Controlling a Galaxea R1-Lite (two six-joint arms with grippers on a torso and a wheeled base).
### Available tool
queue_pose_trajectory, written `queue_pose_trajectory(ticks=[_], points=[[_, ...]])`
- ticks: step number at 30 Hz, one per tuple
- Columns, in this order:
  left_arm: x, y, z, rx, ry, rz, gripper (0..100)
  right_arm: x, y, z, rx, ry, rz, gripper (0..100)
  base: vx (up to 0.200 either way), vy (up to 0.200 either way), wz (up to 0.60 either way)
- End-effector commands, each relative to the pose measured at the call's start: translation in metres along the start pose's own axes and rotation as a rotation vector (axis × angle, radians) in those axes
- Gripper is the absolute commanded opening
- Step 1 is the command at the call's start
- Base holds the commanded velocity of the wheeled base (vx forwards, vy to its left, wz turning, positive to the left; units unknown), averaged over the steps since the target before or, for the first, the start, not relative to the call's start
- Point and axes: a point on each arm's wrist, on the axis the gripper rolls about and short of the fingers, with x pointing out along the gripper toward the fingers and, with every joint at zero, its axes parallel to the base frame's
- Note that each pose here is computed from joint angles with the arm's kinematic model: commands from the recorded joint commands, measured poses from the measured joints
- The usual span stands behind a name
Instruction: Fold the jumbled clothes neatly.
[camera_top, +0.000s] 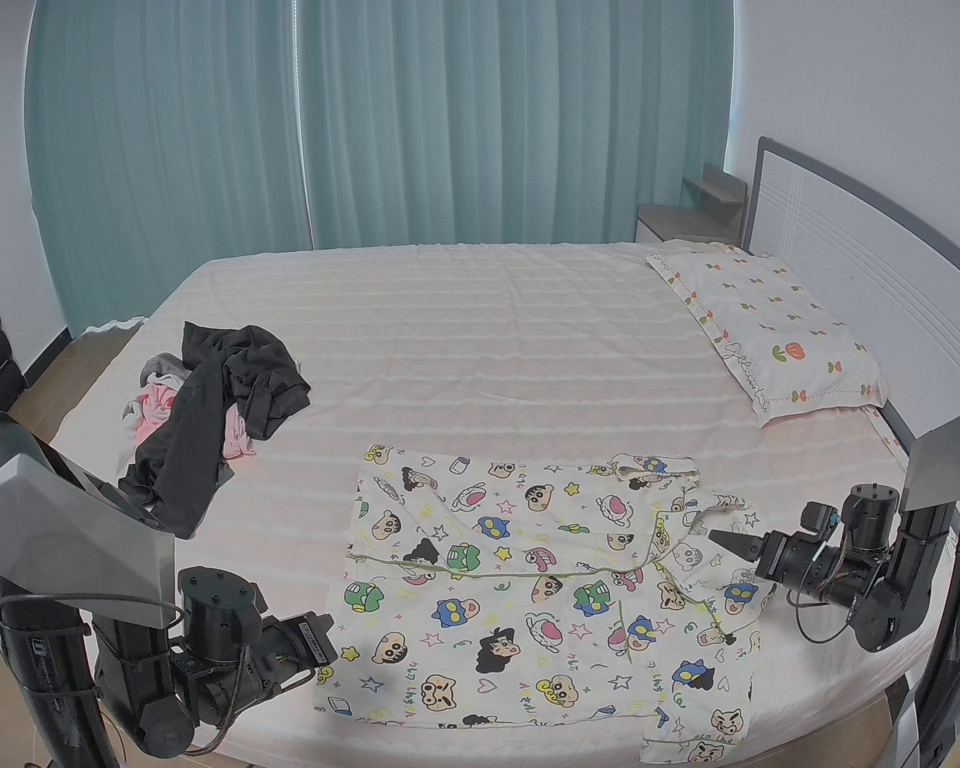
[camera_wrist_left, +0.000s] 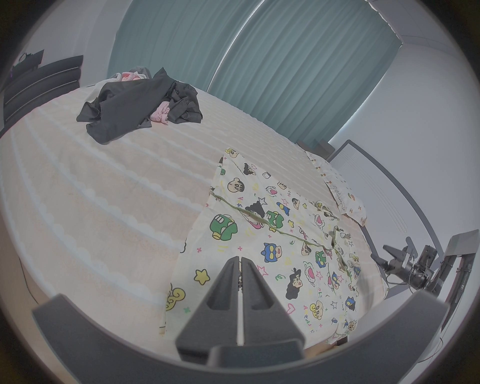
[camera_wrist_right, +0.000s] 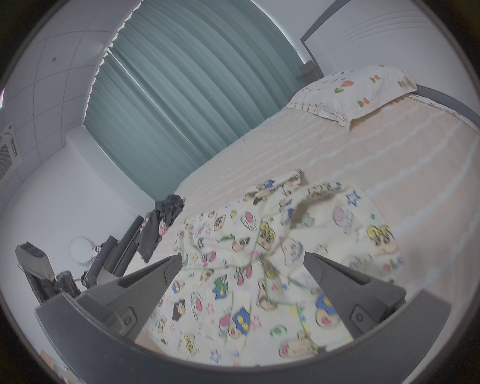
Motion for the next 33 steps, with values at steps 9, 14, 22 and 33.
queue_pose_trajectory(ticks=[9,14,22,33], points=[[-0.002,-0.003,0.004,-0.026,-0.027,-0.022,0,0.122,0.007,0.031,0.072,-0.017,-0.064,100,0.000,0.000,0.00],[-0.004,-0.007,0.009,-0.047,-0.054,-0.044,0,0.132,0.001,0.033,0.082,-0.005,-0.098,100,0.000,0.000,0.00],[-0.004,-0.007,0.009,-0.056,-0.052,-0.046,0,0.140,-0.004,0.031,0.087,-0.006,-0.104,100,0.150,0.000,0.00],[-0.004,-0.008,0.009,-0.052,-0.055,-0.048,0,0.150,-0.008,0.028,0.118,0.012,-0.112,100,0.000,0.000,0.00]])
